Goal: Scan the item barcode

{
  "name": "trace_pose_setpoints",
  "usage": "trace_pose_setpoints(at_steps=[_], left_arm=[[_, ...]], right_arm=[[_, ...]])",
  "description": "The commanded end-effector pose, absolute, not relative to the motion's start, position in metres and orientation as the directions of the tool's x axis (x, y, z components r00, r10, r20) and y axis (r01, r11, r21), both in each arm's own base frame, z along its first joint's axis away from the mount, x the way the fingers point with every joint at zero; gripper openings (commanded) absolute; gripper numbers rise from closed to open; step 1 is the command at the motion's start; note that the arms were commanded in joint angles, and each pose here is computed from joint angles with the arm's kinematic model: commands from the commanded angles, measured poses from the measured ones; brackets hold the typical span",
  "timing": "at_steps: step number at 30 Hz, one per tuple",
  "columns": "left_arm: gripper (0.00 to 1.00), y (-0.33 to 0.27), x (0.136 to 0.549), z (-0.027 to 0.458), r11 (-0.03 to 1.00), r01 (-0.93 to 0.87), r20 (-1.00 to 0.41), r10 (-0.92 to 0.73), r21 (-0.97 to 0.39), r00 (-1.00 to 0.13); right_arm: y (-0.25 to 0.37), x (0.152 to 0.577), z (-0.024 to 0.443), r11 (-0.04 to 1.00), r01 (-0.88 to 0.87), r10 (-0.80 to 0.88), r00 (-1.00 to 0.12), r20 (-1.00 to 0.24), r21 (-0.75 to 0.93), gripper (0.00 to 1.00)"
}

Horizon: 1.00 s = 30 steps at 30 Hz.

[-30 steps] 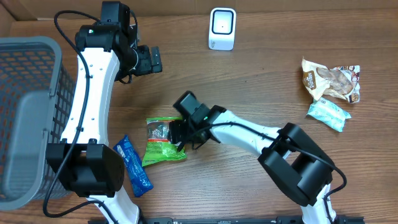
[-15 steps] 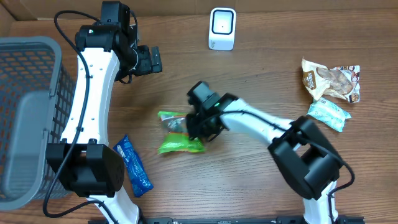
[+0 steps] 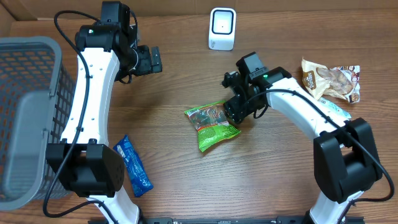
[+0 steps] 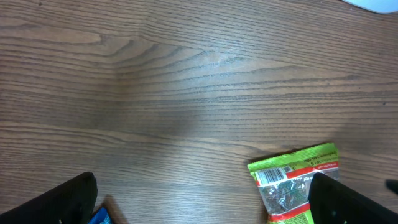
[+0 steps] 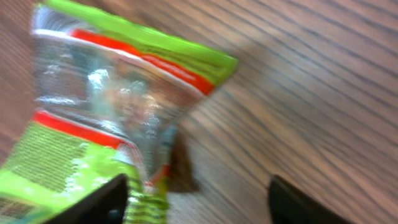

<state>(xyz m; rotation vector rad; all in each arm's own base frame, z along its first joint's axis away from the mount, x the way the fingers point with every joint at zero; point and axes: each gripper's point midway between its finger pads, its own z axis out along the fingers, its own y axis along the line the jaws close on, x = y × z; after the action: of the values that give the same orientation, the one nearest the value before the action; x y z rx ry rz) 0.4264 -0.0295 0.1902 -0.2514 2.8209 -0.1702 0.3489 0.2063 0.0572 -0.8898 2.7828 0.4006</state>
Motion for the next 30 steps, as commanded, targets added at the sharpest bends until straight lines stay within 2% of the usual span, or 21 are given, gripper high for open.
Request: trace_pose_setpoints(at_steps=[1, 3, 4, 7, 13, 20, 26, 30], left_arm=[[1.0, -0.032, 0.429, 0.193, 0.981, -0.128, -0.299, -0.167, -0.145, -0.939], [1.0, -0.032, 0.429, 0.193, 0.981, -0.128, -0.299, -0.166, -0.145, -0.94], [1.0, -0.032, 0.429, 0.193, 0.981, -0.128, -0.299, -0.166, -0.145, -0.94], [1.0, -0.032, 0.429, 0.193, 0.981, -0.128, -0.299, -0.167, -0.145, -0.939], [0.99, -0.032, 0.429, 0.193, 0.981, -0.128, -0.299, -0.166, -0.145, -0.94], [1.0, -0.032, 0.429, 0.193, 0.981, -0.128, -0.299, -0.166, -0.145, -0.94], [1.0, -0.032, 0.429, 0.193, 0.981, -0.128, -0.299, -0.166, -0.145, -0.94], [1.0, -0.032, 0.429, 0.193, 0.981, -0.128, -0.299, -0.167, -0.145, -0.939]], right_arm=[[0.195, 0.361, 0.067, 0.827, -0.537, -0.482, -0.83, -0.282, 0.167, 0.89], [0.203, 0.361, 0.071, 0.842, -0.488, -0.421, -0.861, -0.285, 0.23, 0.99], [0.21, 0.359, 0.073, 0.831, -0.481, -0.406, -0.868, -0.286, 0.279, 1.0], [0.233, 0.348, 0.08, 0.778, -0.458, -0.369, -0.887, -0.277, 0.431, 1.0], [0.24, 0.349, 0.054, 0.845, -0.208, -0.162, -0.977, -0.135, 0.493, 0.98], [0.24, 0.314, 0.017, 0.89, 0.033, -0.022, -0.993, 0.116, 0.454, 0.94], [0.258, 0.293, 0.018, 0.876, 0.023, -0.066, -0.984, 0.167, 0.482, 0.92], [0.264, 0.286, 0.011, 0.903, 0.045, -0.035, -0.984, 0.177, 0.427, 0.9]])
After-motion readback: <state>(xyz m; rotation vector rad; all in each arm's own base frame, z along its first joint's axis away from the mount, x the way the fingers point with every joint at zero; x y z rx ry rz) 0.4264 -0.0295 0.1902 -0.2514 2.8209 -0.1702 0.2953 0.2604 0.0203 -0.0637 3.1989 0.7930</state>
